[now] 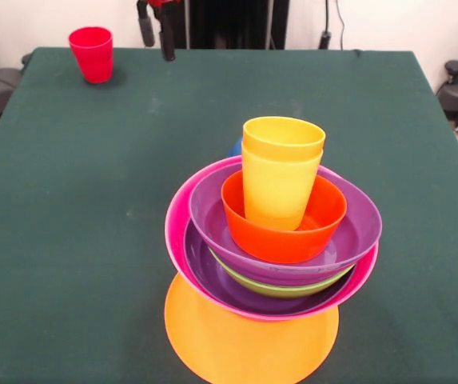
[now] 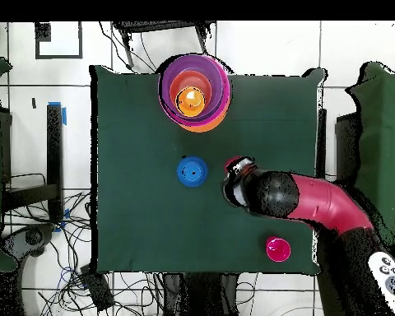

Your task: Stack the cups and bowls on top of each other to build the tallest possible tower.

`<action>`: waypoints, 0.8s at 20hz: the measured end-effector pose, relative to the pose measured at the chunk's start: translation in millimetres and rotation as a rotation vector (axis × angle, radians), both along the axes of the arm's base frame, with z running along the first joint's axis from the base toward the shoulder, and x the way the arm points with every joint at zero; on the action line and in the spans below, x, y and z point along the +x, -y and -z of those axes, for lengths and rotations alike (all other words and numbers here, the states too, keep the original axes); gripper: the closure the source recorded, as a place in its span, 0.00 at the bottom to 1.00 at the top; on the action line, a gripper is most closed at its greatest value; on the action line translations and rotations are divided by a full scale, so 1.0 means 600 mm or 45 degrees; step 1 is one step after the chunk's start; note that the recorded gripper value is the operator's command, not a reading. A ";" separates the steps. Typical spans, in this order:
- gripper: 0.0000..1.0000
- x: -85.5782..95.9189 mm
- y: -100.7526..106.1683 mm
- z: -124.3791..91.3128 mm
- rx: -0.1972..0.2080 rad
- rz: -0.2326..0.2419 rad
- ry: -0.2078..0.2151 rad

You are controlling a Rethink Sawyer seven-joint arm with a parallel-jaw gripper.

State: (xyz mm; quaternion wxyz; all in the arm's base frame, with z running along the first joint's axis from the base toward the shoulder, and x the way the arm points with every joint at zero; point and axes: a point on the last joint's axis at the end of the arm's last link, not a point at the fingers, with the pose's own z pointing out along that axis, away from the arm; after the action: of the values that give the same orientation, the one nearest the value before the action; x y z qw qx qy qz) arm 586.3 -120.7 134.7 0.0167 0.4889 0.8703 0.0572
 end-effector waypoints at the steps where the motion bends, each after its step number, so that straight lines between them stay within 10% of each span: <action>1: 0.00 -0.012 0.003 0.010 0.000 -0.005 -0.004; 16: 0.00 -0.224 0.094 0.082 -0.004 -0.003 -0.113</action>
State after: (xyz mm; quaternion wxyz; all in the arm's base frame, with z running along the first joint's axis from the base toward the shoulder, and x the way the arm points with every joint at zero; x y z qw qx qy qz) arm 451.9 -177.0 85.7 -0.0213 0.4899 0.8709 0.0339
